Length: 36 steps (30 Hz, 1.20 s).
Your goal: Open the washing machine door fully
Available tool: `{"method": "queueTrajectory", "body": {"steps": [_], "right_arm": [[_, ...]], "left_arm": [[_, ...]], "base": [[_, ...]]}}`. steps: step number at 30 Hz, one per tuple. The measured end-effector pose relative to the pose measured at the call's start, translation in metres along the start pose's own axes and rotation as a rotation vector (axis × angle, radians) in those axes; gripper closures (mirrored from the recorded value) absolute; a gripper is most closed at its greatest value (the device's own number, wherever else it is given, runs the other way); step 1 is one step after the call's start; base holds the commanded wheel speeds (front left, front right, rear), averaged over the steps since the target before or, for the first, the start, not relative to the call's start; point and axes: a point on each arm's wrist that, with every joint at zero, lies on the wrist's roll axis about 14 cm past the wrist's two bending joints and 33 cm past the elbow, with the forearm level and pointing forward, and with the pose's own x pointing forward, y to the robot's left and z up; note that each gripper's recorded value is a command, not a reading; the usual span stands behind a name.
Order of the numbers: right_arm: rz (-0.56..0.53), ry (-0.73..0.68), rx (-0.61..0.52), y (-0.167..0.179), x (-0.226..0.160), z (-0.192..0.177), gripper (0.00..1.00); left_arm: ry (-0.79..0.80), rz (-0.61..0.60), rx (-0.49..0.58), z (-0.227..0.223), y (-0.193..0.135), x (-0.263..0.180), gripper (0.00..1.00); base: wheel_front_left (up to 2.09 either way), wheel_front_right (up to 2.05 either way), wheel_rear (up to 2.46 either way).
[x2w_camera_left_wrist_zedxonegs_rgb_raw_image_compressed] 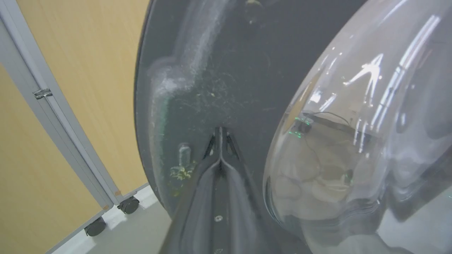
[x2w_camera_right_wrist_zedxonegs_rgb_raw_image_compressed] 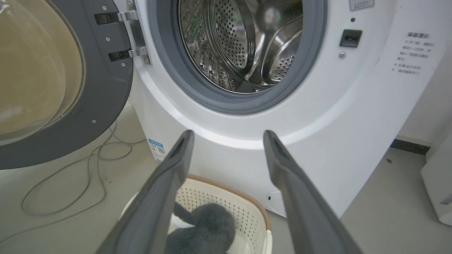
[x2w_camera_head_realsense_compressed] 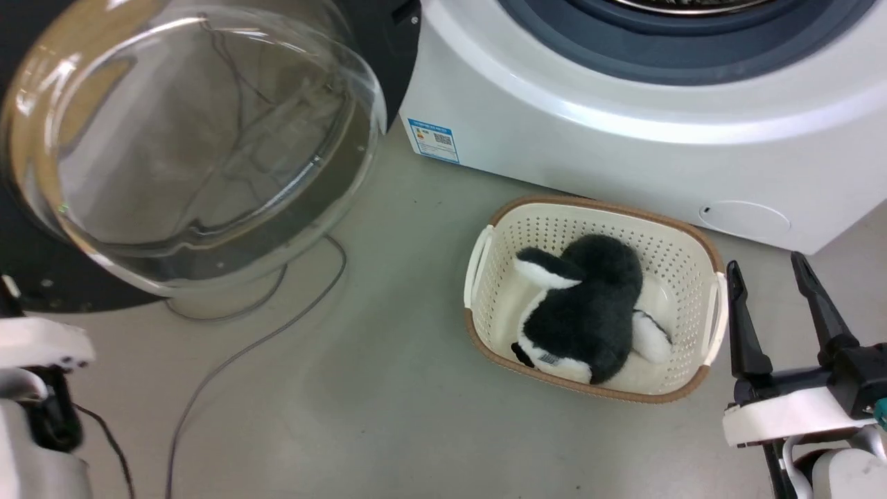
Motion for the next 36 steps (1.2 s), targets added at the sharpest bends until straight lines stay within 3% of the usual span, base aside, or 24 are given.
{"method": "queueTrajectory", "body": {"steps": [6,9,15,25,36], "right_arm": [[-0.017,0.016,-0.013,-0.007,-0.003,-0.006,0.00],[-0.023,0.023,-0.017,-0.010,-0.003,-0.009,0.00],[-0.033,0.021,-0.019,-0.014,-0.002,-0.009,0.00],[-0.041,0.027,-0.027,-0.017,-0.002,-0.011,0.00],[-0.056,-0.013,-0.027,-0.020,-0.009,0.012,0.00]], "left_arm": [[0.015,0.013,0.011,0.000,0.006,0.024,1.00],[0.031,0.047,-0.069,-0.003,0.011,0.034,1.00],[0.045,0.046,-0.031,-0.002,0.014,0.050,1.00],[0.081,0.044,-0.053,-0.006,0.010,0.061,1.00],[0.006,0.011,-0.095,0.019,0.012,0.053,1.00]], "base": [[0.00,0.00,0.00],[0.00,0.00,0.00],[0.00,0.00,0.00],[0.00,0.00,0.00],[0.00,0.00,0.00]]}}
